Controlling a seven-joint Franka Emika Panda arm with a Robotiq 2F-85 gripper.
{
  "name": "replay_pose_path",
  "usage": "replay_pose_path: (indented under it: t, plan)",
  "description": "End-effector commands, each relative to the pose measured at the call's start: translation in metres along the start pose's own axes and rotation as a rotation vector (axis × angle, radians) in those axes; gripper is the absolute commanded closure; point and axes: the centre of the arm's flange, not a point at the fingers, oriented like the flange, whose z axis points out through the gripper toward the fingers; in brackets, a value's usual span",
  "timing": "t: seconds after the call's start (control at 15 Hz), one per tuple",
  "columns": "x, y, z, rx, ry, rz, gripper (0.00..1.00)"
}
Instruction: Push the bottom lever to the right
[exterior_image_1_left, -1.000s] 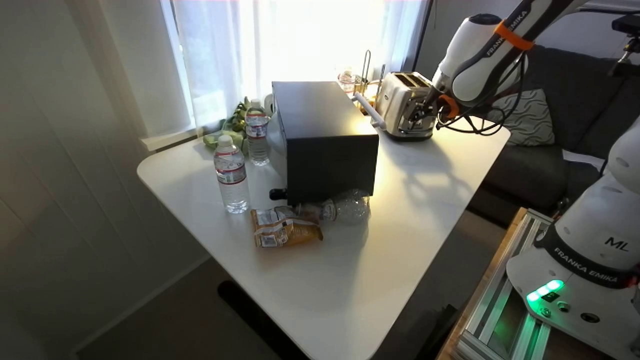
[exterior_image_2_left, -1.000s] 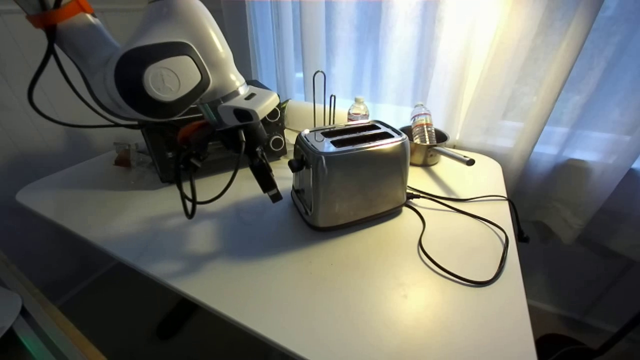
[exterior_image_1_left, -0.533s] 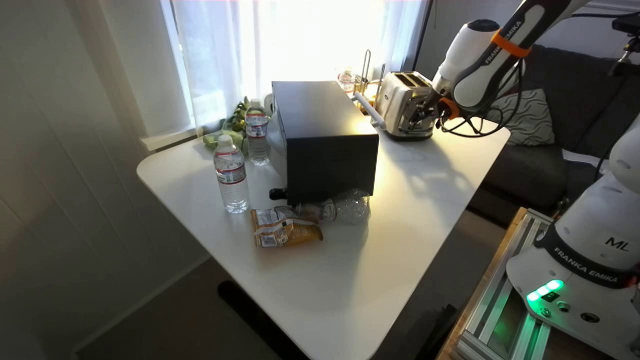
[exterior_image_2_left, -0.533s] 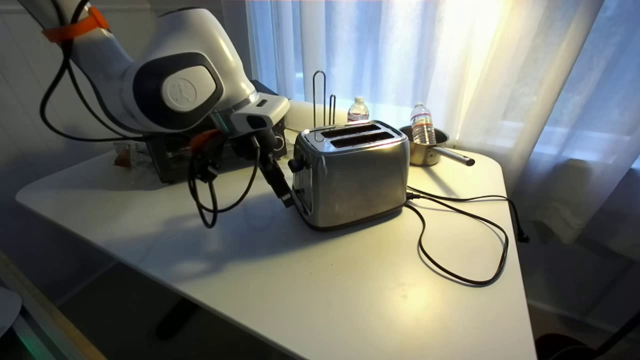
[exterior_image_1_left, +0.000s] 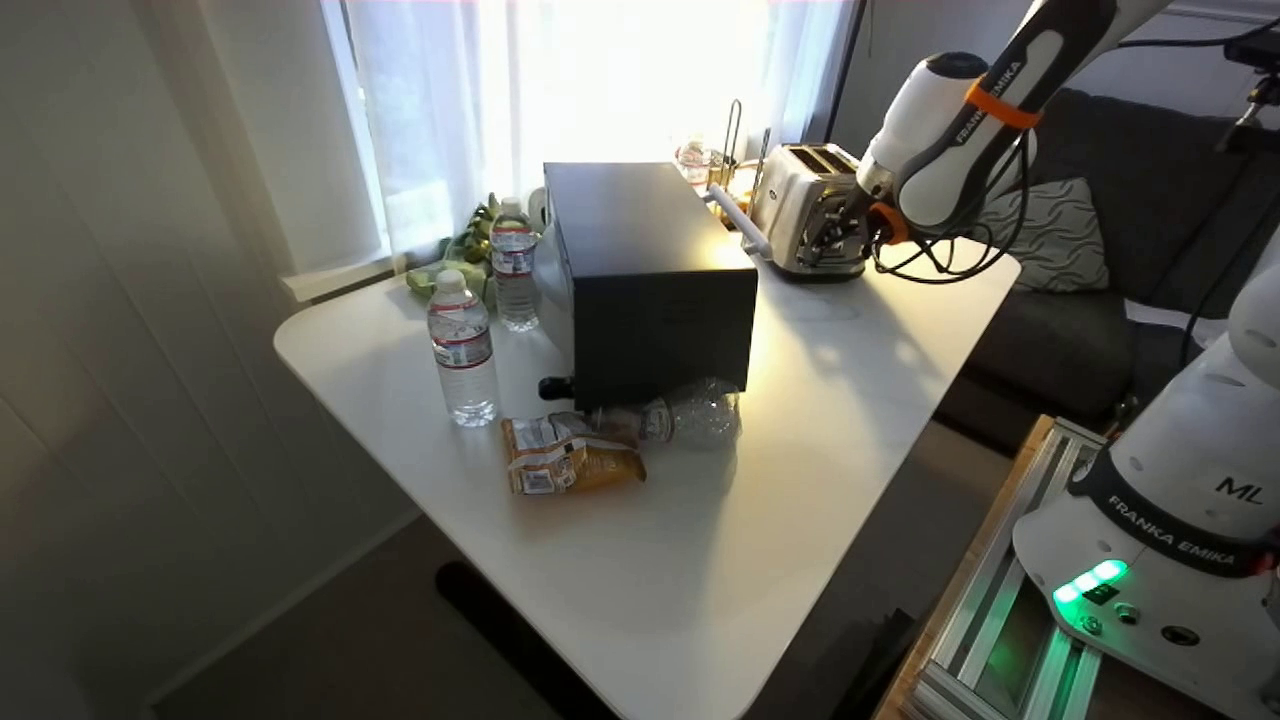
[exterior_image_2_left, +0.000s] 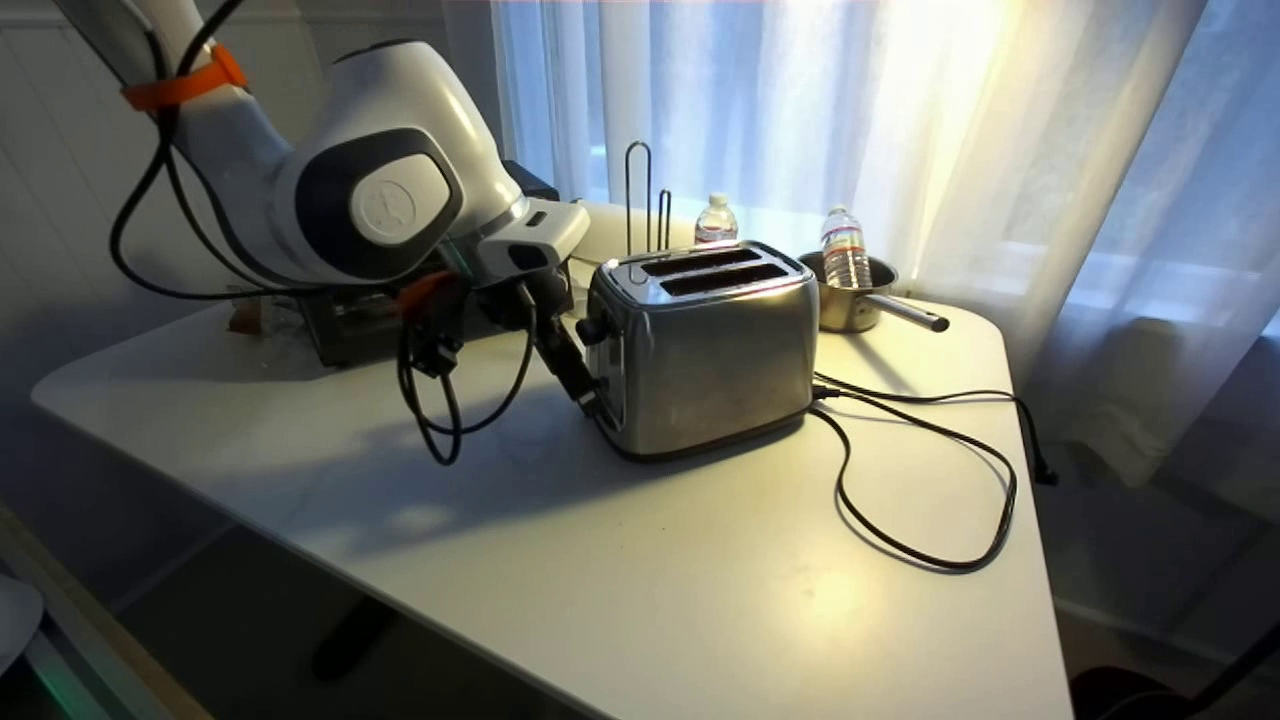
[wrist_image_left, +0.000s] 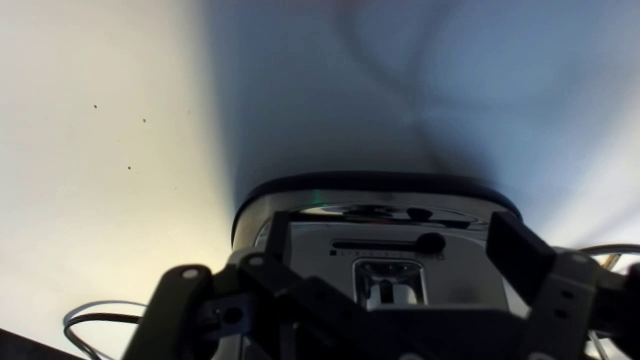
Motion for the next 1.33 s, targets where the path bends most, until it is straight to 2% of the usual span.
replay_pose_path:
  t: [0.0,0.67,1.27]
  plan:
    - [-0.004,-0.0048,0.0132,-0.02,0.008,0.026,0.0]
    - [0.0,-0.0049,0.0214,-0.06,0.033,0.073,0.0]
    - [-0.0005,-0.0003,0.0196,-0.087,0.031,0.066,0.0]
